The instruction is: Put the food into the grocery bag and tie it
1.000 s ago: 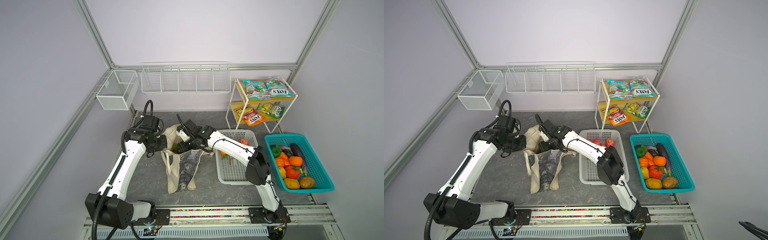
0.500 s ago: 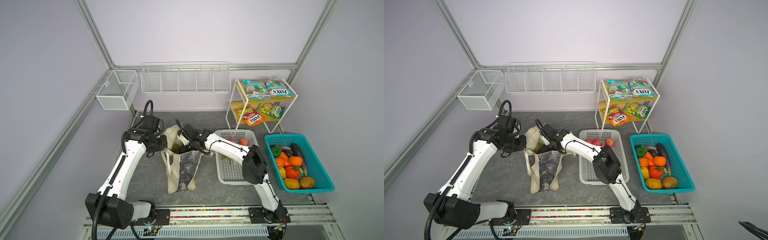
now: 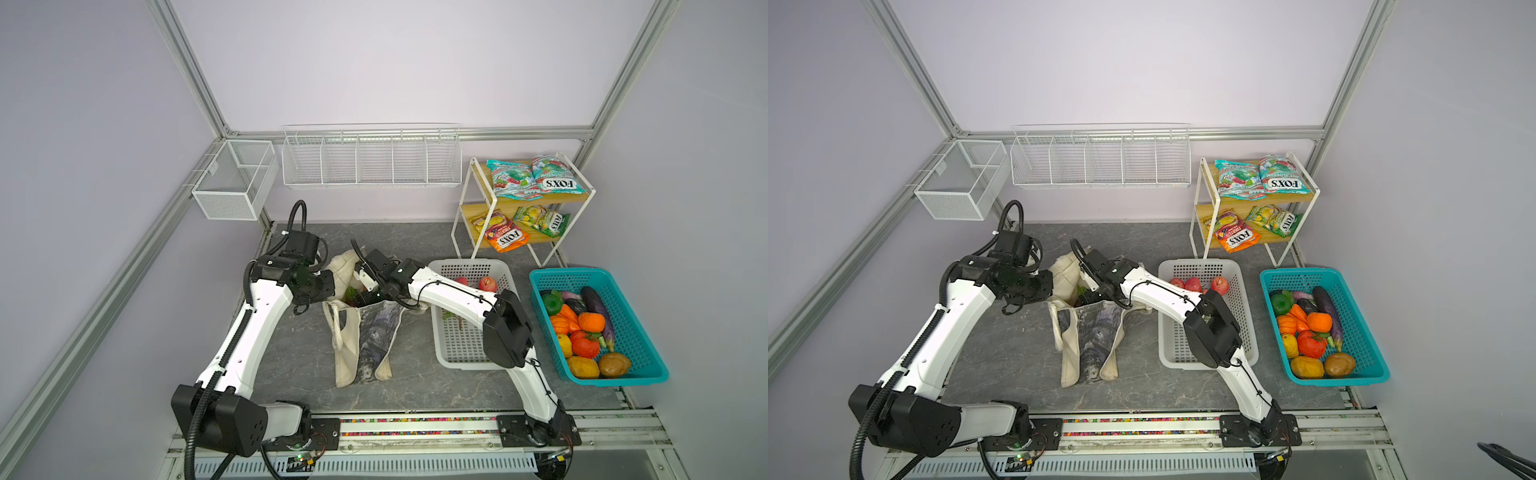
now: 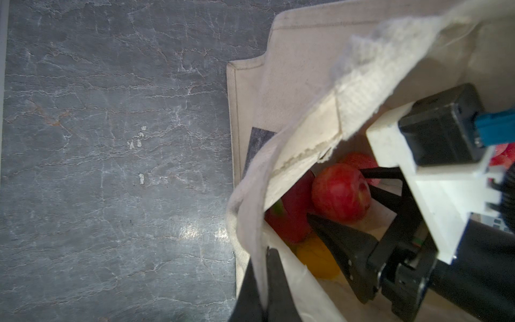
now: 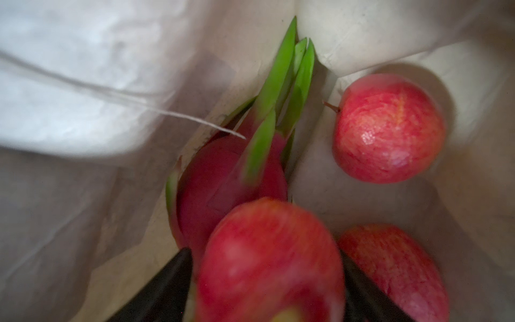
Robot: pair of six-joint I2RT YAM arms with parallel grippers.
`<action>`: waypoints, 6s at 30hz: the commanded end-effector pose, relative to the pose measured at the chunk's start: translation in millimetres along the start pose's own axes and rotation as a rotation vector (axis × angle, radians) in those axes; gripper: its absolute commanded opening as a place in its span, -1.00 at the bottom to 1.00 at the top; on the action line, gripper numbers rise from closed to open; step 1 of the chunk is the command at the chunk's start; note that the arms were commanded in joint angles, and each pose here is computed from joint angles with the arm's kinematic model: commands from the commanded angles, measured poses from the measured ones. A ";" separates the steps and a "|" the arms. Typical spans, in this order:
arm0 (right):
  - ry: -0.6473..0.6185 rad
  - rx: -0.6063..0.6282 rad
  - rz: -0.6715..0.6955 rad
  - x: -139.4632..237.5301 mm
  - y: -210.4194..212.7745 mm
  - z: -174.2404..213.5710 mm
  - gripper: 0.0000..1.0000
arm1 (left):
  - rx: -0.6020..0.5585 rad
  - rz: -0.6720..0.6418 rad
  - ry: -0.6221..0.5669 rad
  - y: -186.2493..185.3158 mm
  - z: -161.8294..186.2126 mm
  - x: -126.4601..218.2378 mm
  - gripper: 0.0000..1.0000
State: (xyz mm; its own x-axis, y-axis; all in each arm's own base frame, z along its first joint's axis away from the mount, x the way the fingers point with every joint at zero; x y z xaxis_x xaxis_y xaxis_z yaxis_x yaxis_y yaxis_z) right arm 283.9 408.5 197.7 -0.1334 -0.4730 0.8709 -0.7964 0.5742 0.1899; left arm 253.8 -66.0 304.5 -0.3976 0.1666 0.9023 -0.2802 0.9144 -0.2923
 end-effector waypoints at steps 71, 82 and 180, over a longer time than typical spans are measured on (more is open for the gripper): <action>-0.332 -1.272 0.466 189.1 -187.8 182.8 0.90 | -0.018 0.010 -0.003 0.1 -0.3 3.1 -1.00; -0.262 -1.378 0.426 144.8 -209.9 185.7 0.60 | -0.021 0.012 -0.005 -1.1 -1.8 4.6 -1.00; -0.217 0.022 0.041 164.7 28.0 -10.0 -0.21 | -0.027 -0.002 -0.012 0.7 -1.4 2.8 -1.00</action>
State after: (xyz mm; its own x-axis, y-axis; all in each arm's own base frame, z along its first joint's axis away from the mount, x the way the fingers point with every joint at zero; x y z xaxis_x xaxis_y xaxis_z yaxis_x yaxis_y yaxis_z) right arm 252.7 345.1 353.4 -0.3381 -0.5764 0.7440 -0.7310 0.6587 0.1781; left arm 255.7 -67.0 306.7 -0.4009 0.1740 0.8994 -0.2442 0.9259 -0.2880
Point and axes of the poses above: each gripper's point midway between its finger pads, its own x axis back along the fingers, its own y axis along the line the jaws close on, z = x × y, the point moved 10 cm from there along x, back along the fingers, and after that the axes turned 14 degrees about x, right-handed, at the moved point
